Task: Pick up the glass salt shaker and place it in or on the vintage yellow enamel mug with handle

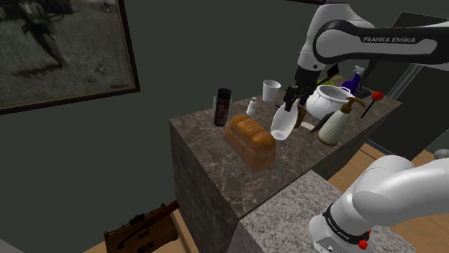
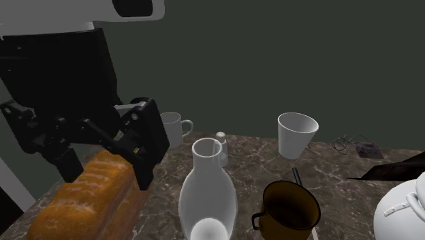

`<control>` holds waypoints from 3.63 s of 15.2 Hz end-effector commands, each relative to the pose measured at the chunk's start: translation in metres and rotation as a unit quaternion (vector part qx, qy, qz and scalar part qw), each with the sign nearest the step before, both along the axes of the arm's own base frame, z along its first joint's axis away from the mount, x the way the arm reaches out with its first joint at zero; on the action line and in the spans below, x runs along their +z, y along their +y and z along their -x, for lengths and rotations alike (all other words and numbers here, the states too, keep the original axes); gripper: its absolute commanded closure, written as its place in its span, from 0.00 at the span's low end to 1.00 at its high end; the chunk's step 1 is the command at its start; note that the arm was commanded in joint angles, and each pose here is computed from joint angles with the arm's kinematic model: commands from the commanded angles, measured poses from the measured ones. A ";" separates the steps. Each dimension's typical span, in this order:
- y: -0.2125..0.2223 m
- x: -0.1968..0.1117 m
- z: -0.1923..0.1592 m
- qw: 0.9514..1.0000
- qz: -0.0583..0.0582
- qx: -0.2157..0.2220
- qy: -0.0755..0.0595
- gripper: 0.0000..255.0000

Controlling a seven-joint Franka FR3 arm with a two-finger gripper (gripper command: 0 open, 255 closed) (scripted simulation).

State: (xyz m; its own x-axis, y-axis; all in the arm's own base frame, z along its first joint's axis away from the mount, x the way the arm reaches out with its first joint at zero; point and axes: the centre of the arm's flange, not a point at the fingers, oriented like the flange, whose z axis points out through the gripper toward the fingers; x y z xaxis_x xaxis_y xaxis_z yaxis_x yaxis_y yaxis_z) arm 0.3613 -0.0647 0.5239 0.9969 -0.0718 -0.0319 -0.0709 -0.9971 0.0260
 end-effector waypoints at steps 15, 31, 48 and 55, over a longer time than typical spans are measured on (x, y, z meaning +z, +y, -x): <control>-0.101 -0.101 -0.137 0.995 -0.041 0.014 -0.089 0.00; -0.152 -0.182 -0.236 0.988 -0.066 0.022 -0.141 0.00; -0.151 -0.190 -0.238 0.988 -0.066 0.022 -0.141 1.00; -0.151 -0.163 -0.238 0.988 -0.066 0.022 -0.141 1.00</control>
State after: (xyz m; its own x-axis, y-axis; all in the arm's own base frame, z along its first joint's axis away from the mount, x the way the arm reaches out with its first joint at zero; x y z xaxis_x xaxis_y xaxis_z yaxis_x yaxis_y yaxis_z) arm 0.5996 -0.2166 0.3552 0.9694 -0.0417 0.2420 -0.0131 -0.9928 -0.1187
